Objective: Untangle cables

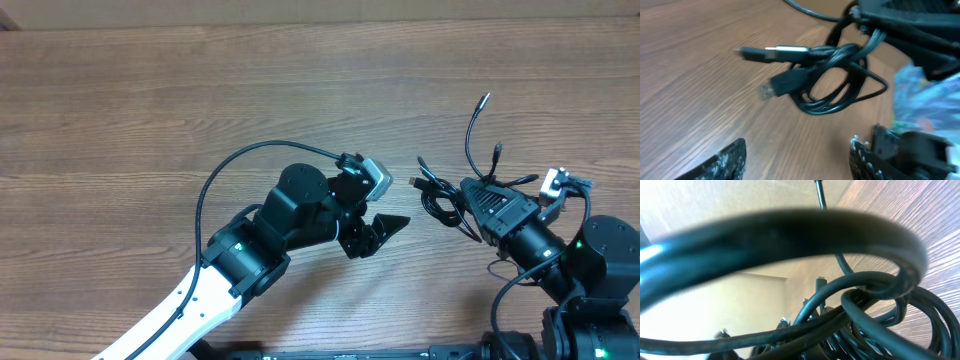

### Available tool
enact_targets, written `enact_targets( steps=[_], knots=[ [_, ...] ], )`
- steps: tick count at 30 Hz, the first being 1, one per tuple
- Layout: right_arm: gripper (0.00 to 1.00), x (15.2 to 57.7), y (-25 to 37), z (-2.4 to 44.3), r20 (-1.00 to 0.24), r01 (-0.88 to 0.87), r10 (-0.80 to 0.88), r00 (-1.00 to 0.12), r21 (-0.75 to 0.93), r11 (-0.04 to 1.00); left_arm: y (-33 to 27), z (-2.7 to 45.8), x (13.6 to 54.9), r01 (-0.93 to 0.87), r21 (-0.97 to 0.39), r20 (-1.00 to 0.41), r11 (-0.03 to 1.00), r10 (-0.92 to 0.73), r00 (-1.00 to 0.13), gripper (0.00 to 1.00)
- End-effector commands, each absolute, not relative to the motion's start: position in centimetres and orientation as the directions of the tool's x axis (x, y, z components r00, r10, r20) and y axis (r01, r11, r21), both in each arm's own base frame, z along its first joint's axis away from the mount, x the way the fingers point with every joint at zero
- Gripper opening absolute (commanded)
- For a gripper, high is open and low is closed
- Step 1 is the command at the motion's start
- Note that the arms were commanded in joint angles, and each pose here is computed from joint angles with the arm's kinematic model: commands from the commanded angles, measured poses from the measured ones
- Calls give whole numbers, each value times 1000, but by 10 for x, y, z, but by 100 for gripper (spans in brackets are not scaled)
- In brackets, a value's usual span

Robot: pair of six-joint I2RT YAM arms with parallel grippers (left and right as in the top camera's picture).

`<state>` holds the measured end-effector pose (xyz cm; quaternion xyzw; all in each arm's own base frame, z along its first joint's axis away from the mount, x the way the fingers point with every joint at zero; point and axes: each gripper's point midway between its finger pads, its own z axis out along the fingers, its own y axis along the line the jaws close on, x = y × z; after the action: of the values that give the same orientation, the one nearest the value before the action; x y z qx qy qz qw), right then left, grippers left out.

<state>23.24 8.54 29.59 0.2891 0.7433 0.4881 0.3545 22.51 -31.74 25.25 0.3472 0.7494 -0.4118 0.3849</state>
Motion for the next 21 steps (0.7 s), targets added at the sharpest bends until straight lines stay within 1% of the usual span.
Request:
enact_targets(
  steps=[1,2,4,5,7,9,12,14,16,17,19,20,21],
  knots=[
    [4,232,85,312,-124,125,827,-548,966,228,-324,274,219,845,-400,-865,355,157,-476,53],
    [4,232,85,313,-95,140,834,-544,969,202,-324,277,220,840,-406,-866,359,142,-479,53],
    [4,232,85,313,-31,175,845,-534,974,147,-325,282,222,835,-417,-867,358,119,-484,58],
    [4,232,85,313,-6,188,848,-529,974,125,-326,284,223,835,-420,-869,355,108,-483,62],
    [4,233,85,314,38,207,853,-520,975,84,-327,290,224,832,-428,-871,353,84,-484,65],
    [4,233,86,319,60,204,851,-521,977,56,-326,292,230,803,-460,-857,378,49,-514,63],
    [4,235,86,328,64,177,852,-520,984,34,-322,289,240,714,-548,-800,435,-23,-600,61],
    [4,236,86,333,63,160,852,-520,987,25,-322,287,244,660,-604,-757,446,-63,-651,57],
    [4,237,86,336,74,155,852,-518,988,8,-323,284,247,611,-652,-714,450,-94,-693,58],
    [4,237,86,338,75,150,852,-518,989,4,-323,282,249,584,-675,-691,452,-111,-714,59],
    [4,237,87,340,70,141,851,-520,990,4,-326,280,251,544,-711,-654,445,-135,-744,71],
    [4,236,87,340,71,141,848,-525,990,4,-327,279,252,530,-725,-639,439,-144,-755,74],
    [4,236,89,340,72,141,844,-531,990,4,-328,279,253,513,-741,-622,433,-155,-767,75]
  ],
)
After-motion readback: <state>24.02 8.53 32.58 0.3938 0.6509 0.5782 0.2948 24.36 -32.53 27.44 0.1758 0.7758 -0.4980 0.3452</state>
